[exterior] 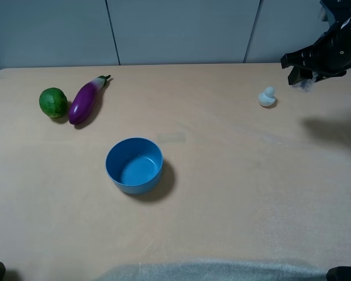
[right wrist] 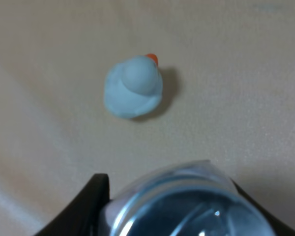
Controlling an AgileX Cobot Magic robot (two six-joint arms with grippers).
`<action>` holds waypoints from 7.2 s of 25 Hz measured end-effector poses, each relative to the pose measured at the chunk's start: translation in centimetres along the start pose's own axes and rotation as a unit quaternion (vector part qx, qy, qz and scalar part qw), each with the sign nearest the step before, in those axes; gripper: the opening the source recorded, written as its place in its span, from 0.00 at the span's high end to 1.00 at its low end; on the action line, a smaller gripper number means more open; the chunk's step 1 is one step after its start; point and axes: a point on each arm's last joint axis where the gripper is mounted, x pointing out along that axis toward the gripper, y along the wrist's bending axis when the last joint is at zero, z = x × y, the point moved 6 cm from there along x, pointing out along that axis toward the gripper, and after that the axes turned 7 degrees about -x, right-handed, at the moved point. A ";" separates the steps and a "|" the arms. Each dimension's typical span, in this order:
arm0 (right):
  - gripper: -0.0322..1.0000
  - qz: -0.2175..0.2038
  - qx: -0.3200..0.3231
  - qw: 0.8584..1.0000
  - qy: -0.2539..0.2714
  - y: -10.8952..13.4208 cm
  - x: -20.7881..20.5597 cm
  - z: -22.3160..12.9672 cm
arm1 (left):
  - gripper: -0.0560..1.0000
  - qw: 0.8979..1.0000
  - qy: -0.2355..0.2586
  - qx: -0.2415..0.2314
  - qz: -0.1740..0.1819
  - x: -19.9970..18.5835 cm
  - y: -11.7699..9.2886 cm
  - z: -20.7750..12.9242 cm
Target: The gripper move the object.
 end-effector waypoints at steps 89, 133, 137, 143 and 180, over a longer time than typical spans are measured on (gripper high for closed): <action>0.31 -0.018 0.019 0.999 0.023 -2.5 7.6 -1.9 | 0.25 1.000 0.000 0.000 0.000 0.0 0.0 0.0; 0.31 -0.183 0.066 0.904 -0.381 0.7 -28.2 -19.9 | 0.25 1.000 0.000 0.000 0.000 0.0 0.0 0.0; 0.31 -0.188 0.078 0.902 -0.381 0.9 -27.7 -21.7 | 0.25 1.000 0.000 0.000 0.000 0.0 0.0 0.0; 0.31 -0.187 0.084 0.904 -0.374 1.0 -26.4 -23.2 | 0.25 1.000 0.000 0.000 0.000 0.0 0.0 0.0; 0.31 -0.152 0.013 0.938 -0.310 2.5 -23.9 -24.0 | 0.25 1.000 0.000 0.000 0.000 0.0 0.0 0.0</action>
